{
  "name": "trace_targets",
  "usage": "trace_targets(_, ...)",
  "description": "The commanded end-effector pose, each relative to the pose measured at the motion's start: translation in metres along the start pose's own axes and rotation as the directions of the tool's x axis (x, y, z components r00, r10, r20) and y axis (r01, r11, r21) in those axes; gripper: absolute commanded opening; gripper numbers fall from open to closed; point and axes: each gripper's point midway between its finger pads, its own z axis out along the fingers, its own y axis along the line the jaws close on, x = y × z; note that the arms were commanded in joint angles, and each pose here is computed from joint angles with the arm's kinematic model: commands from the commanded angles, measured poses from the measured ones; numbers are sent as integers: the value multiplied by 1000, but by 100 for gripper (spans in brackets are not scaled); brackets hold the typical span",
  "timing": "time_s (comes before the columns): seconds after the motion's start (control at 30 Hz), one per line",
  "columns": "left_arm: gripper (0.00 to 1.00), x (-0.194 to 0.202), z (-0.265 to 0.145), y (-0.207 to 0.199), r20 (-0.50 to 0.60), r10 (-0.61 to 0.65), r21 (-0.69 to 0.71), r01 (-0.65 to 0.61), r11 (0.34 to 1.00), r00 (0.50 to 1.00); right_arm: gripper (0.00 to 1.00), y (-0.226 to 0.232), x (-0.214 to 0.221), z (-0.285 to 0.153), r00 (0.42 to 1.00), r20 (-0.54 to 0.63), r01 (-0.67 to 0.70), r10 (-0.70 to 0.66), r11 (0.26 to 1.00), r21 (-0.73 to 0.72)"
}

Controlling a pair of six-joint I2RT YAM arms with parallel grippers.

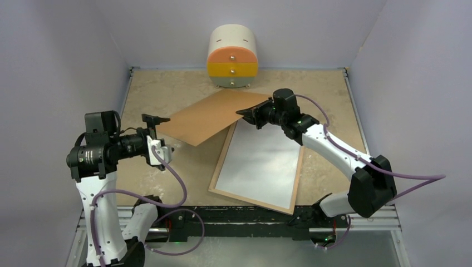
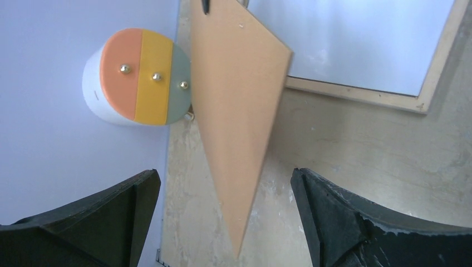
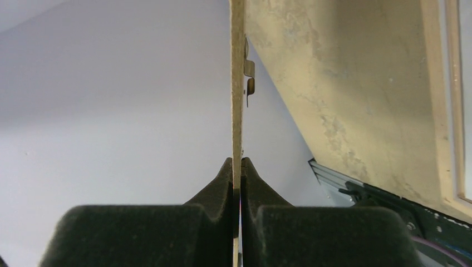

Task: Put the photo into the frame
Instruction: Turn over the photo frame item at the center of the board.

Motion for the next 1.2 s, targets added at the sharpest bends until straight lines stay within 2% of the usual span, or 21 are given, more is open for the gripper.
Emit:
trace_targets(0.0,95,18,10,-14,-17,56,66,-55,996,998,0,62,13,-23,999,-39,-23,15,977,-214)
trace_targets(0.07,93,30,13,-18,-44,84,85,-80,993,996,0,72,13,-23,999,-33,-15,7,972,-233)
trace_targets(0.13,90,40,17,-15,-56,56,90,-51,995,997,0,75,17,-22,999,-46,-16,5,972,-234)
trace_targets(0.27,87,52,24,10,-68,48,-6,-49,999,997,0,78,23,-22,998,-70,-21,4,969,-247)
trace_targets(0.37,78,60,30,21,-64,65,-99,-71,993,996,0,78,28,-21,996,-92,-35,12,966,-255)
trace_targets(0.57,62,75,35,34,-92,127,-191,-143,971,988,0,90,44,-25,991,-133,-37,-1,958,-285)
trace_targets(0.63,54,76,35,45,-94,125,-220,-143,965,988,0,90,51,-23,989,-148,-35,-7,959,-282)
trace_targets(0.67,46,75,35,49,-89,128,-229,-146,962,988,0,89,54,-22,988,-152,-33,-10,960,-278)
trace_targets(0.7,38,74,36,52,-79,131,-231,-146,962,988,0,87,57,-21,987,-158,-25,-19,962,-273)
trace_targets(0.8,4,67,37,59,-54,175,-223,-182,957,983,0,81,71,-19,980,-180,37,-84,967,-250)
trace_targets(0.83,0,66,36,63,-51,177,-228,-184,956,983,0,79,77,-19,973,-199,70,-121,967,-244)
trace_targets(0.87,0,65,36,67,-48,172,-237,-178,955,984,0,74,80,-18,962,-210,124,-175,964,-236)
trace_targets(0.9,0,64,35,70,-49,169,-241,-176,954,984,3,70,83,-19,951,-219,168,-218,960,-226)
trace_targets(0.97,0,63,35,70,-50,184,-225,-191,955,982,24,48,93,-25,906,-291,266,-308,948,-175)
trace_targets(1.1,0,58,33,62,-50,231,-187,-236,954,972,75,8,84,-46,802,-329,486,-498,865,-124)
trace_targets(1.17,0,55,32,62,-47,240,-187,-245,951,970,91,-6,80,-60,725,-347,586,-595,797,-142)
